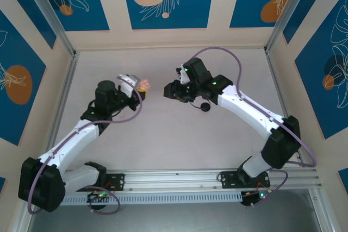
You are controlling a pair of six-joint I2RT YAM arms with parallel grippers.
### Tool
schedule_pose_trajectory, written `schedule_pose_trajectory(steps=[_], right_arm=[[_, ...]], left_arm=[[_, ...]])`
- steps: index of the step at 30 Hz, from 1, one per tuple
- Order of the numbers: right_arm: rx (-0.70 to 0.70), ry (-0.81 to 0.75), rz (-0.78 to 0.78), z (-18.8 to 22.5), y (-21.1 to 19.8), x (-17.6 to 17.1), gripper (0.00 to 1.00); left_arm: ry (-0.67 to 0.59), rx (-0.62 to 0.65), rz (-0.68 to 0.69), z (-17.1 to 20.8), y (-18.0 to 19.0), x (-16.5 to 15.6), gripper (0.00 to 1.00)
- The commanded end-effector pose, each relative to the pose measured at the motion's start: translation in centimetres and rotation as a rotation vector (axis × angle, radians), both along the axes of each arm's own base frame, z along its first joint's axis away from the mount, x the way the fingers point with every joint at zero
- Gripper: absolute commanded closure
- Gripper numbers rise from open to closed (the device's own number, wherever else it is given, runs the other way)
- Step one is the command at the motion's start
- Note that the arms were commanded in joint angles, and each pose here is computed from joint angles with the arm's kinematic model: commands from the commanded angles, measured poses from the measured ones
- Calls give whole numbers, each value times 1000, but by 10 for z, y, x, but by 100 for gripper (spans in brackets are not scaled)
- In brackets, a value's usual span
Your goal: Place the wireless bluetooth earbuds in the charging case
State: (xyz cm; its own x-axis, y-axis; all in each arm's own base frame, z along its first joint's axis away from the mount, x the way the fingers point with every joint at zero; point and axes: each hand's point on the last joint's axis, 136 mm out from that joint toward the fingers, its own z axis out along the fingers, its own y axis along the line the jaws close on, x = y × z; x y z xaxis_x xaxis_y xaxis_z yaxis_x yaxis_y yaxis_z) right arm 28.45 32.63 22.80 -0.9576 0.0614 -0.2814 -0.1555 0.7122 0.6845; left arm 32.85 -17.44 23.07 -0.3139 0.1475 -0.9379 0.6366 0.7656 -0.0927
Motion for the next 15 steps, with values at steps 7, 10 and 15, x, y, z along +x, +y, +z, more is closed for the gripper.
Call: schedule_pose_trajectory(steps=[7,10,15], right_arm=[[-111,-11,200,-48,84,8,57],[-80,-127,349,-62,121,10,55],[9,-313,589,-89,166,8,49]], left_arm=[[310,-150,383,-24,106,19,91],[349,-175,447,-31,126,21,91],[398,-208,537,-42,155,21,91]])
